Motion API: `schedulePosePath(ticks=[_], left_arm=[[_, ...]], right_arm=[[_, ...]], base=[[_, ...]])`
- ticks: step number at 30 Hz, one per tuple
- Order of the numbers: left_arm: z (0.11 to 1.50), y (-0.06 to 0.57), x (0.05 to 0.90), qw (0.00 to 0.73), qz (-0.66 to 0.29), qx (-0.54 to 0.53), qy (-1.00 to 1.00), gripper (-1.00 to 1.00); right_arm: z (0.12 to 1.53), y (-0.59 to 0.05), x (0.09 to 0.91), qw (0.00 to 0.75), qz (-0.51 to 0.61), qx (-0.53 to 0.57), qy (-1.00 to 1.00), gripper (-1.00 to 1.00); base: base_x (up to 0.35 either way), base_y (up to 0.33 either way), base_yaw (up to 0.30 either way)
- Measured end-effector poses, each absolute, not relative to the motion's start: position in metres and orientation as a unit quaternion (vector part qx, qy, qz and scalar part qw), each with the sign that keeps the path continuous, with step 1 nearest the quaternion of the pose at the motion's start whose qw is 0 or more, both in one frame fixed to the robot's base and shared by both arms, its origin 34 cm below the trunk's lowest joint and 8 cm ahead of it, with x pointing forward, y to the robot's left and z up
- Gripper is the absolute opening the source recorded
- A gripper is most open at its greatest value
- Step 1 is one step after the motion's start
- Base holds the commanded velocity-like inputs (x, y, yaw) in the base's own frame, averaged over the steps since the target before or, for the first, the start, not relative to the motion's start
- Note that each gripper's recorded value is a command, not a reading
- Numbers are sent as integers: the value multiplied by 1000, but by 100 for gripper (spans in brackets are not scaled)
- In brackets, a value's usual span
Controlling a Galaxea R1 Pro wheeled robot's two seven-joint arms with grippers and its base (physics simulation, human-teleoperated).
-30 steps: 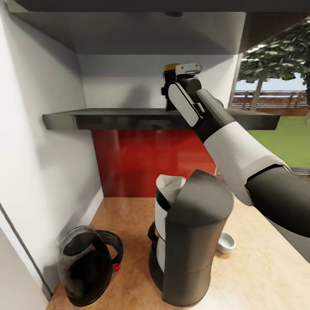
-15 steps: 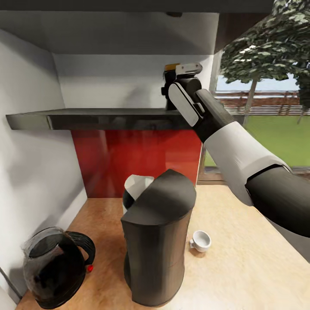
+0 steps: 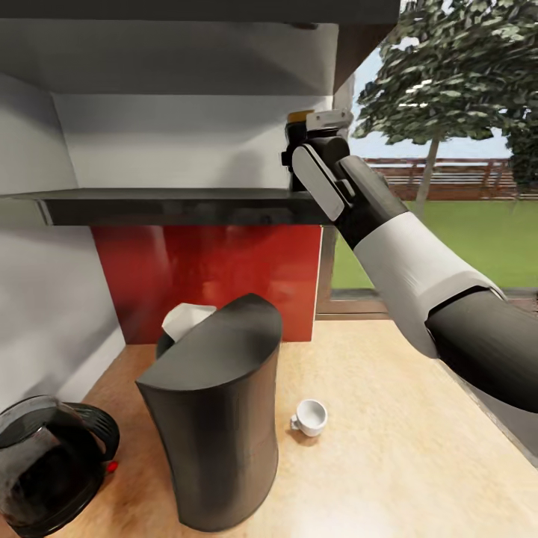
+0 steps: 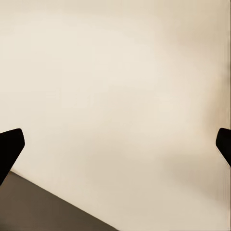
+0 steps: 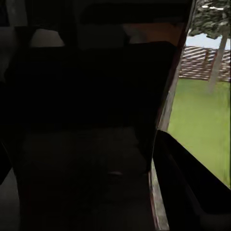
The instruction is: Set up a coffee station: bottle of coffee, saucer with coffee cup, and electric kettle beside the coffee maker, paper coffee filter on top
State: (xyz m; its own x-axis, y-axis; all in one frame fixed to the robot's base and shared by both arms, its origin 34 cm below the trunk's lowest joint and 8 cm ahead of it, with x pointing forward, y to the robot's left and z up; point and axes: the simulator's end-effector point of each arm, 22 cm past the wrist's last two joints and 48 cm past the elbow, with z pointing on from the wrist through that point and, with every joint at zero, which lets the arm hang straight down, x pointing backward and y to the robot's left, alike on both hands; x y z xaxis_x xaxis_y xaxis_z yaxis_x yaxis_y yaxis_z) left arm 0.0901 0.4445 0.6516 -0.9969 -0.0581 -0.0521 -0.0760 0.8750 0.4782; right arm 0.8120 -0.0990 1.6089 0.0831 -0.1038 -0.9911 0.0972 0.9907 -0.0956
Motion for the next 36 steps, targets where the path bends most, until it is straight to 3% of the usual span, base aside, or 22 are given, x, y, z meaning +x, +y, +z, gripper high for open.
schedulePosePath(ticks=[27,36], left_arm=[[651,443,90,18,247,-35,968,100],[651,443,90,17,247,-35,968,100]], right_arm=[[1611,-130,807,733,-112,53,669,-100],[1591,-212,823,714,-156,93,676,-100]], base=[[-3,-274,0],[-151,-152,0]])
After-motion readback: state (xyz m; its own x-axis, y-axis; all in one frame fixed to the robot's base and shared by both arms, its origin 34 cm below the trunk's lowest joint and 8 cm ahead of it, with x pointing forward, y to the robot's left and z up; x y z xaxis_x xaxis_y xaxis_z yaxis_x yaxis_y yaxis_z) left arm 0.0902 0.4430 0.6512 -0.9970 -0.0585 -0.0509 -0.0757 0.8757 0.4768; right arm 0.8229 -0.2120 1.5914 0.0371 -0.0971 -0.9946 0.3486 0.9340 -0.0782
